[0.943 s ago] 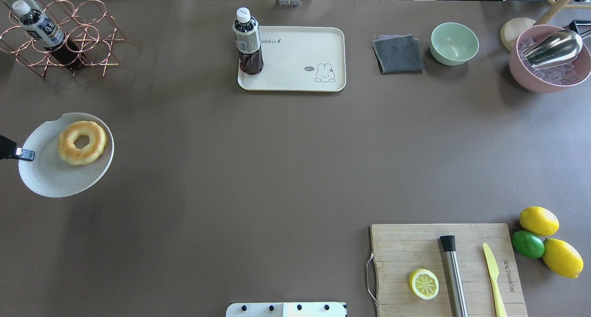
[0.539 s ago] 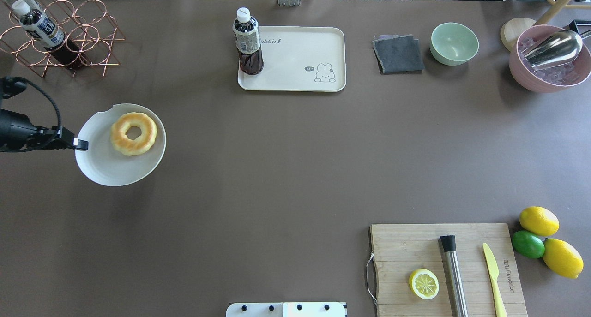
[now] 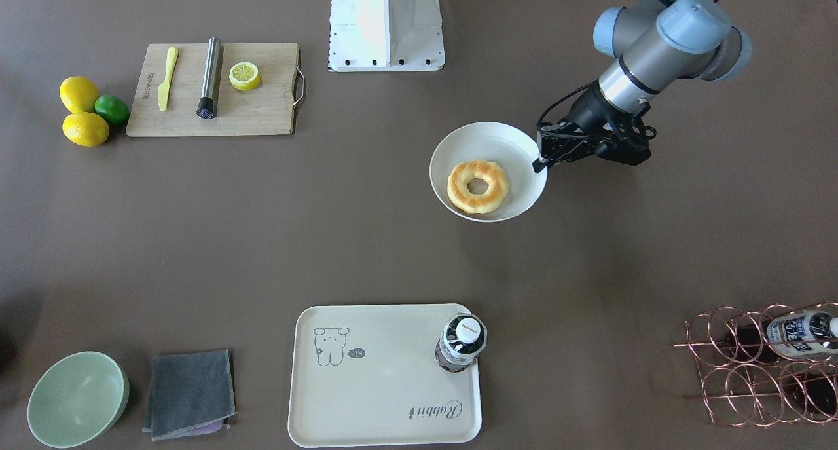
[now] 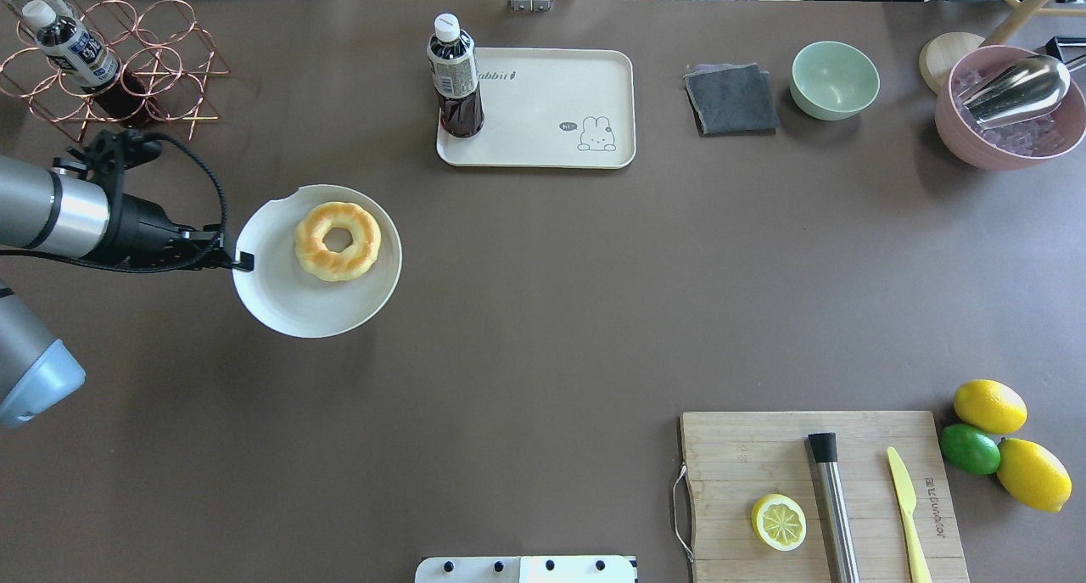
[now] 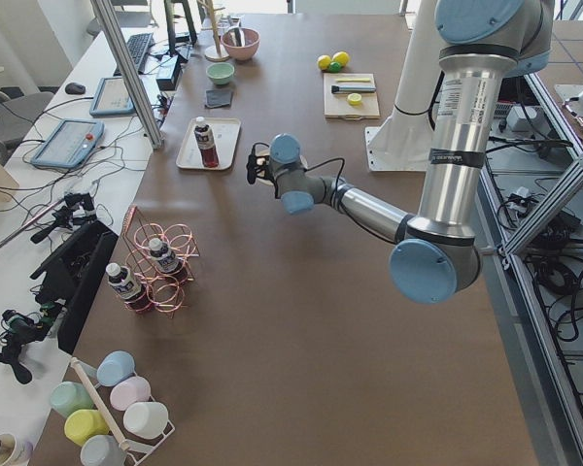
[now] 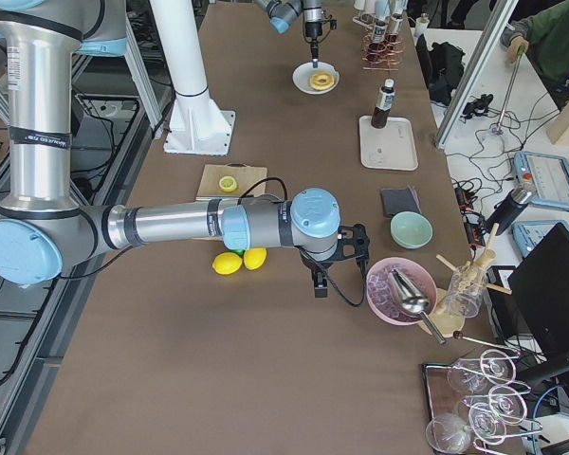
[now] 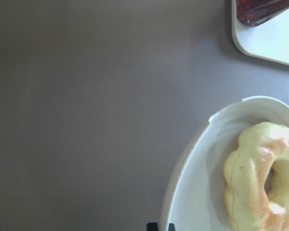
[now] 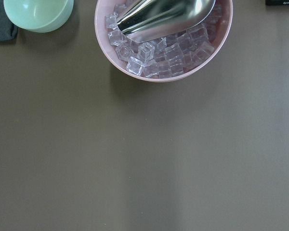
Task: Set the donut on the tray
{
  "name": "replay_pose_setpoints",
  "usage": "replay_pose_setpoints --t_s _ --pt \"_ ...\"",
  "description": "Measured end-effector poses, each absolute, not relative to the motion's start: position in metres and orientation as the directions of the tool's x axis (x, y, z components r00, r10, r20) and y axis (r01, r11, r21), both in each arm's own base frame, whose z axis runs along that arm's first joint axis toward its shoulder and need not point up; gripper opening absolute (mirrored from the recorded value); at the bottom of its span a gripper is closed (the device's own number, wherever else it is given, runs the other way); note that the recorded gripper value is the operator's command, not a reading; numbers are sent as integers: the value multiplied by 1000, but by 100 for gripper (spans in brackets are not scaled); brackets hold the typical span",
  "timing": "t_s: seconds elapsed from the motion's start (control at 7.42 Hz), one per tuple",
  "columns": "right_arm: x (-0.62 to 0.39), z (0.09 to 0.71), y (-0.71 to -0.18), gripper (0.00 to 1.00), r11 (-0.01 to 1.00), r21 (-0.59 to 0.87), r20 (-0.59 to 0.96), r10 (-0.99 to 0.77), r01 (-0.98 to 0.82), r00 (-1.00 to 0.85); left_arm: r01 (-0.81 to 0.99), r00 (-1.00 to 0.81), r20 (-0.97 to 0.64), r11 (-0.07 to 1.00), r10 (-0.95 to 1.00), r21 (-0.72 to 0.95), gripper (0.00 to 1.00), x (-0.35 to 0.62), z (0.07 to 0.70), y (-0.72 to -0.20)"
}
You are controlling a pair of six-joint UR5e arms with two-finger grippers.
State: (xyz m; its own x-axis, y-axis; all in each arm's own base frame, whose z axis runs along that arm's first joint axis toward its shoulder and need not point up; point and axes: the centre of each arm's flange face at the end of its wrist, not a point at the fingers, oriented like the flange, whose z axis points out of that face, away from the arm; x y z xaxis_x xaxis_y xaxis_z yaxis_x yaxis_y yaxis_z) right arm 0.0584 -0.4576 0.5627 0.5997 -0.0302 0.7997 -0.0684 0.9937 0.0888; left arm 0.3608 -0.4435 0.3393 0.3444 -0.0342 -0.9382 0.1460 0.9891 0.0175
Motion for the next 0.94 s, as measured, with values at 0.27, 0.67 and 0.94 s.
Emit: replay_pose_setpoints --t_s 0.27,0.67,0.94 --pt "25 522 -460 92 992 7 813 66 -122 578 155 332 -939 987 -84 -34 0 451 239 -410" --pt "-75 468 -459 93 951 -125 854 248 -281 458 194 318 -936 976 -152 -93 0 507 145 -377" --pt "-148 437 -441 92 916 -214 868 338 -340 364 224 324 -929 969 -177 -106 0 521 124 -381"
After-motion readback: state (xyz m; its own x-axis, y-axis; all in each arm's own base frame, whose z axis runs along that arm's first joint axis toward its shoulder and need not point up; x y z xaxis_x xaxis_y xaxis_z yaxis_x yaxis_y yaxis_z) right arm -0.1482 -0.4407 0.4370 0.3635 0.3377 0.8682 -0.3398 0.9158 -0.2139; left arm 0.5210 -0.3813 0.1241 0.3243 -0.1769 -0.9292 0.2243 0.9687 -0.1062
